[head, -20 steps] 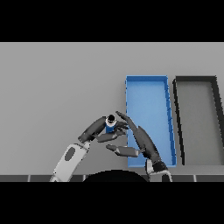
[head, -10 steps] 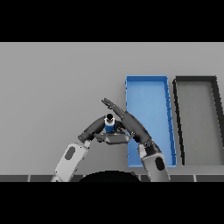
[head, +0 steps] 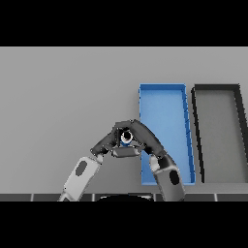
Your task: Pick up the blue pipe and place it into the blue bin.
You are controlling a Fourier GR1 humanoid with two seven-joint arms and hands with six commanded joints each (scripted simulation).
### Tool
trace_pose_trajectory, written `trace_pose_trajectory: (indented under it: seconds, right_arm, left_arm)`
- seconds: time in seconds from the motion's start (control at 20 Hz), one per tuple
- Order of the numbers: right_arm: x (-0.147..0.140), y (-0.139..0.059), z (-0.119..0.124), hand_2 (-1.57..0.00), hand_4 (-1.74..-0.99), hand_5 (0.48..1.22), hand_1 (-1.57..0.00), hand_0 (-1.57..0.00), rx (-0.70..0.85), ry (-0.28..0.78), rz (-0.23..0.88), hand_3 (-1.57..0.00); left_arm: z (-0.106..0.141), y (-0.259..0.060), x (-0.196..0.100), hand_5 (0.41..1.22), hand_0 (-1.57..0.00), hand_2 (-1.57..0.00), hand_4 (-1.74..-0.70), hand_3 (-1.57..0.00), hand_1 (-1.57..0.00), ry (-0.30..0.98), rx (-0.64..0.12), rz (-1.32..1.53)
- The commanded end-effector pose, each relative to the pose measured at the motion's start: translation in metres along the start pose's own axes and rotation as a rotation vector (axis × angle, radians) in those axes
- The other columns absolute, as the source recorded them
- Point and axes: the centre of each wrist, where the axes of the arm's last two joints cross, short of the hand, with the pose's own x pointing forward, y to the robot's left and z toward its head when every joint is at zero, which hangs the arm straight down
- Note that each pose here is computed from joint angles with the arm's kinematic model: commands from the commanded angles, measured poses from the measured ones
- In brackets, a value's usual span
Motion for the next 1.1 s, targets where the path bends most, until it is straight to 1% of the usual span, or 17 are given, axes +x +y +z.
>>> trace_pose_trajectory:
  seconds: [0.0,0.05,0.1,0.15,0.2,0.25,0.3,0.4,0.55,0.65,0.7,0.75,0.8,0.85,0.9,0.95,1.05]
  right_arm:
    - [0.002,0.004,-0.004,-1.23,-1.581,0.650,-1.22,-1.22,0.004,0.001,-0.016,-1.02]
    - [0.000,0.002,-0.002,-1.30,-1.606,0.765,-1.29,-1.29,-0.005,-0.004,-0.039,-1.10]
    - [0.001,0.003,-0.004,-1.35,-1.628,0.856,-1.34,-1.34,0.000,-0.013,-0.044,-1.19]
    - [-0.003,0.003,-0.002,-1.40,-1.648,0.929,-1.39,-1.39,0.001,-0.012,-0.038,-1.25]
    - [-0.001,0.006,-0.003,-1.43,-1.665,0.987,-1.43,-1.43,0.001,-0.014,-0.026,-1.30]
    - [0.000,0.004,-0.002,-1.46,-1.680,1.034,-1.45,-1.45,-0.004,-0.027,-0.016,-1.36]
    - [-0.002,0.003,-0.002,-1.48,-1.692,1.071,-1.48,-1.48,0.001,-0.032,-0.008,-1.40]
    - [0.001,0.009,-0.004,-1.51,-1.710,1.125,-1.51,-1.51,0.002,-0.053,-0.007,-1.46]
    - [0.000,0.009,-0.005,-1.54,-1.725,1.172,-1.54,-1.54,-0.020,-0.058,-0.031,-1.52]
    - [-0.002,0.012,-0.001,-1.55,-1.731,1.190,-1.55,-1.55,-0.038,-0.075,-0.012,-1.54]
    - [-0.002,0.012,-0.001,-1.56,-1.733,1.196,-1.56,-1.56,-0.044,-0.071,-0.003,-1.54]
    - [-0.001,0.013,-0.004,-1.56,-1.734,1.201,-1.56,-1.56,-0.045,-0.066,0.002,-1.55]
    - [-0.001,0.013,-0.004,-1.56,-1.736,1.205,-1.56,-1.56,-0.044,-0.071,-0.003,-1.55]
    - [0.003,0.014,-0.006,-1.56,-1.737,1.208,-1.56,-1.56,-0.046,-0.055,-0.010,-1.56]
    - [0.003,0.017,-0.006,-1.56,-1.738,1.211,-1.56,-1.56,-0.046,-0.036,-0.015,-1.56]
    - [0.004,0.019,-0.005,-1.57,-1.738,1.213,-1.57,-1.57,-0.051,-0.034,-0.021,-1.56]
    - [0.005,0.020,-0.005,-1.57,-1.739,1.216,-1.57,-1.57,-0.062,-0.040,-0.005,-1.56]
  left_arm:
    - [0.001,0.001,-0.001,1.221,-1.57,-1.57,-1.68,-1.52,-1.57,-0.024,0.001,0.027]
    - [0.001,0.000,-0.002,1.221,-1.57,-1.57,-1.69,-1.53,-1.57,-0.029,0.002,0.045]
    - [0.000,0.001,-0.001,1.221,-1.57,-1.57,-1.70,-1.50,-1.57,-0.042,0.002,0.052]
    - [0.002,0.000,-0.003,1.221,-1.57,-1.57,-1.71,-1.49,-1.57,-0.037,-0.004,0.058]
    - [0.001,0.004,-0.004,1.221,-1.57,-1.57,-1.71,-1.46,-1.57,-0.042,-0.004,0.060]
    - [-0.002,0.006,-0.002,1.221,-1.57,-1.57,-1.72,-1.44,-1.57,-0.050,-0.006,0.056]
    - [0.000,0.004,-0.003,1.221,-1.57,-1.57,-1.72,-1.44,-1.57,-0.042,-0.001,0.060]
    - [0.000,0.003,0.001,1.221,-1.57,-1.57,-1.73,-1.43,-1.57,-0.049,0.005,0.050]
    - [-0.002,0.003,0.002,1.221,-1.57,-1.57,-1.73,-1.42,-1.57,-0.047,0.013,0.038]
    - [0.000,0.006,0.000,1.221,-1.57,-1.57,-1.72,-1.45,-1.57,-0.060,0.031,-0.012]
    - [0.001,0.006,-0.001,1.221,-1.46,-1.29,-1.60,-1.17,-1.34,-0.052,0.042,-0.042]
    - [0.003,0.007,-0.001,1.221,-1.17,-1.03,-1.47,-0.93,-1.07,-0.040,0.015,-0.050]
    - [0.005,0.010,-0.001,1.221,-0.94,-0.83,-1.37,-0.75,-0.86,-0.033,-0.010,-0.052]
    - [0.005,0.013,0.001,1.221,-0.75,-0.66,-1.28,-0.60,-0.69,-0.028,-0.036,-0.068]
    - [0.006,0.013,-0.001,1.221,-0.60,-0.53,-1.21,-0.48,-0.55,-0.010,-0.050,-0.073]
    - [0.006,0.013,0.000,1.132,-0.48,-0.42,-1.14,-0.38,-0.44,0.001,-0.053,-0.092]
    - [0.007,0.016,-0.001,0.938,-0.31,-0.27,-1.05,-0.24,-0.28,0.037,-0.036,-0.084]
